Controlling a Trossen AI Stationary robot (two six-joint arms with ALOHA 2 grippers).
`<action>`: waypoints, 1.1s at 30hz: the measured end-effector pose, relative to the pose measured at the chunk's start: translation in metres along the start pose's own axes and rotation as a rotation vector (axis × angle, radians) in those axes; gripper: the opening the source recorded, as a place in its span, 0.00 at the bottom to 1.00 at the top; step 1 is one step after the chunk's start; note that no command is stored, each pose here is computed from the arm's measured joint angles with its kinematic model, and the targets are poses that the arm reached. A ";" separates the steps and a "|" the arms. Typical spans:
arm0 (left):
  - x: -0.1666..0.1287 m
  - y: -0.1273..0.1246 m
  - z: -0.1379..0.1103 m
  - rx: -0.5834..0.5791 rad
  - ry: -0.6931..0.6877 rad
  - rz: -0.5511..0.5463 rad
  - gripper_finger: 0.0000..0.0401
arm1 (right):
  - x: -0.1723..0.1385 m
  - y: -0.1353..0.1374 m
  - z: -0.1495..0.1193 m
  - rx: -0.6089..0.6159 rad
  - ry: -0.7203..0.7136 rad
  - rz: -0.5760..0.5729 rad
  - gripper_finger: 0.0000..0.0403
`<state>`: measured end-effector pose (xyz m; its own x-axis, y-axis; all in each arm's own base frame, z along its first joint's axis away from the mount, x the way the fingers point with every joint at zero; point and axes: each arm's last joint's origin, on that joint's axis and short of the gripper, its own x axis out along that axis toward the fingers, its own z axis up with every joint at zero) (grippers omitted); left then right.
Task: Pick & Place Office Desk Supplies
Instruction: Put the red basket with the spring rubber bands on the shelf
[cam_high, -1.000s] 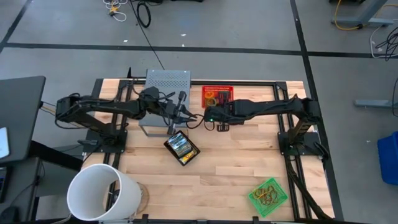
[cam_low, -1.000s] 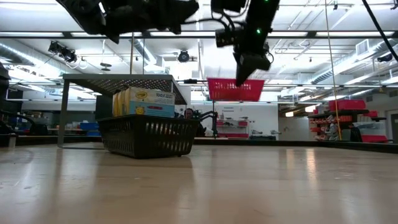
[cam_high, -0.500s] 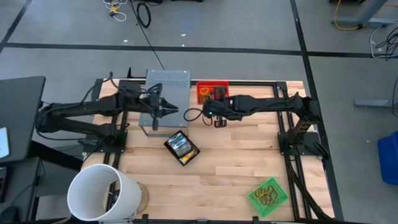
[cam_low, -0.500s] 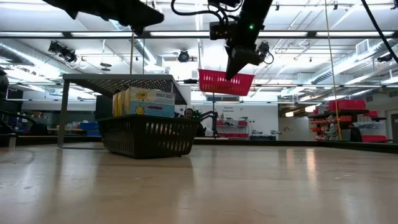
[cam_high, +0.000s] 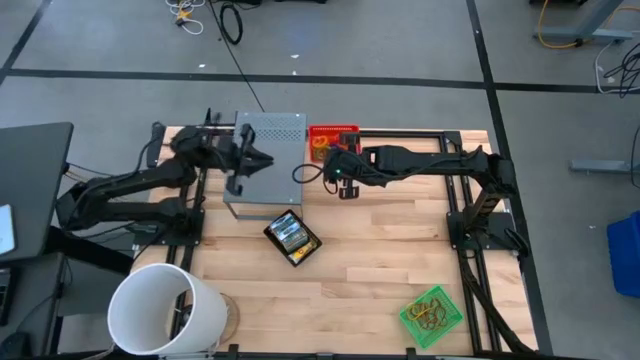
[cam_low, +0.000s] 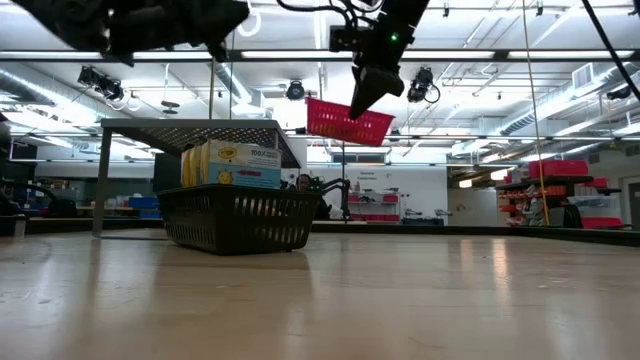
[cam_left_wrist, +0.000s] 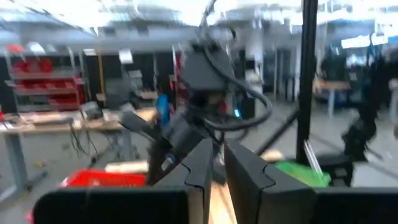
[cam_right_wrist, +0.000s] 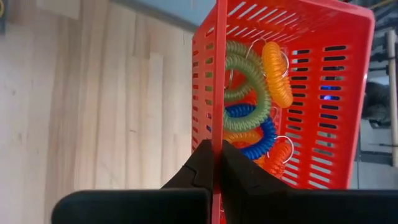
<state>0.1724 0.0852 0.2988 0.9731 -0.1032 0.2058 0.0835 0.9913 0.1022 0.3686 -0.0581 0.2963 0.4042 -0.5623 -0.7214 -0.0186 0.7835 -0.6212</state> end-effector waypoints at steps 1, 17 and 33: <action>-0.006 0.001 0.000 -0.002 -0.027 0.006 0.12 | -0.001 -0.001 0.001 -0.001 -0.007 -0.002 0.02; -0.066 -0.017 -0.019 -0.102 0.111 0.101 0.12 | -0.025 -0.028 0.023 0.008 -0.267 0.147 0.02; -0.088 -0.039 -0.019 -0.071 0.187 0.167 0.12 | -0.001 -0.047 0.026 -0.021 -0.444 0.259 0.02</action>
<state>0.0875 0.0572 0.2582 0.9969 0.0733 0.0300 -0.0737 0.9972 0.0122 0.3928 -0.0871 0.3342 0.7330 -0.1801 -0.6559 -0.1864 0.8742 -0.4484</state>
